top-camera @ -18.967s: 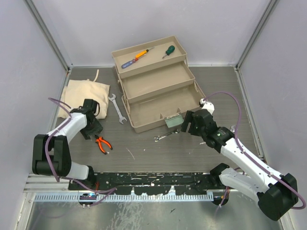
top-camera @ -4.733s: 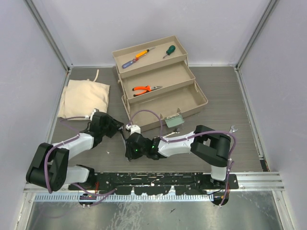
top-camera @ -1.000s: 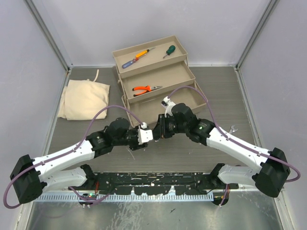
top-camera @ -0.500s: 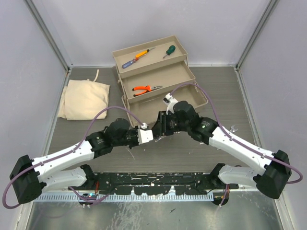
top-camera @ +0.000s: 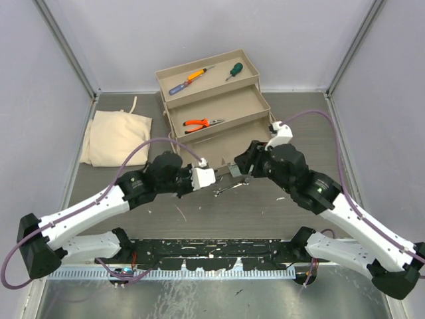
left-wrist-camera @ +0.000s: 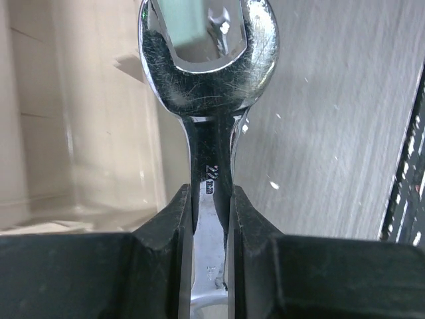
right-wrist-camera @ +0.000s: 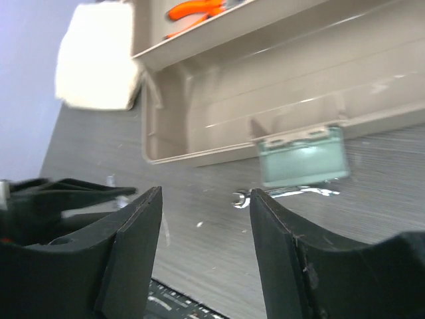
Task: Sort the tools into containers
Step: Pick up the wrench from the center of the board, then place the wrench in the storage box.
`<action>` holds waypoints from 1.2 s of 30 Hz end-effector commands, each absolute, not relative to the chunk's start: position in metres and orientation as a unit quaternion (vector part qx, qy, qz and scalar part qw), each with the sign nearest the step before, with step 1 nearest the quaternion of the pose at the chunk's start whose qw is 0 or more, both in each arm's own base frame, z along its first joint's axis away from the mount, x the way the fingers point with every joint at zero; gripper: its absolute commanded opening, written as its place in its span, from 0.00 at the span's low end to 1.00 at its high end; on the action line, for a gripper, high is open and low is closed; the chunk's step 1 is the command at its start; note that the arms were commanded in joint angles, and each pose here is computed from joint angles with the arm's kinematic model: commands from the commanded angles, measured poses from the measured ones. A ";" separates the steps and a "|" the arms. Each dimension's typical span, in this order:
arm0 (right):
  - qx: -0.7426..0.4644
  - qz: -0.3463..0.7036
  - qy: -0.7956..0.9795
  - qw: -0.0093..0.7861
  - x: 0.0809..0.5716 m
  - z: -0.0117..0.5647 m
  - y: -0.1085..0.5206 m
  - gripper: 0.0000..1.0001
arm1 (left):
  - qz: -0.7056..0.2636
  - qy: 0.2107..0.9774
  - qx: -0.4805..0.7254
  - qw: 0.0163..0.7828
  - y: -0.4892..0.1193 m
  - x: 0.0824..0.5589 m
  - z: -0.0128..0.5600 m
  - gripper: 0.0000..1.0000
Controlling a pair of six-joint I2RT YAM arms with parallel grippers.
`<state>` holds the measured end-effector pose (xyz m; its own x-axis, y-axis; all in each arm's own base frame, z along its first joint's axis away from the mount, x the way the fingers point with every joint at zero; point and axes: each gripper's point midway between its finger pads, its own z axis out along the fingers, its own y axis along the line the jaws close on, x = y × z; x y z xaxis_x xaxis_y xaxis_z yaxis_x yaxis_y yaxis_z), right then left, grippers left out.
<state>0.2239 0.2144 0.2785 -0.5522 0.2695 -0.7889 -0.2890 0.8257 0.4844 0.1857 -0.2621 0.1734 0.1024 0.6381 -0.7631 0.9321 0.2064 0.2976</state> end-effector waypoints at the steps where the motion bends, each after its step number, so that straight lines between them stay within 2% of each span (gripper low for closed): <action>1: 0.085 0.202 0.821 0.527 0.229 0.266 0.151 0.60 | -0.159 0.639 0.593 0.464 -0.283 0.211 0.235 0.00; 5: 0.104 0.206 0.826 0.515 0.218 0.240 0.140 0.60 | -0.157 0.642 0.591 0.463 -0.301 0.229 0.254 0.00; 14: 0.133 0.197 0.842 0.484 0.204 0.199 0.129 0.60 | -0.163 0.660 0.587 0.439 -0.345 0.292 0.250 0.00; 28: 0.149 0.197 0.844 0.475 0.191 0.182 0.116 0.60 | -0.148 0.670 0.607 0.401 -0.382 0.361 0.193 0.00; 36: 0.145 0.196 0.848 0.471 0.191 0.182 0.117 0.60 | -0.139 0.687 0.617 0.358 -0.389 0.377 0.150 0.00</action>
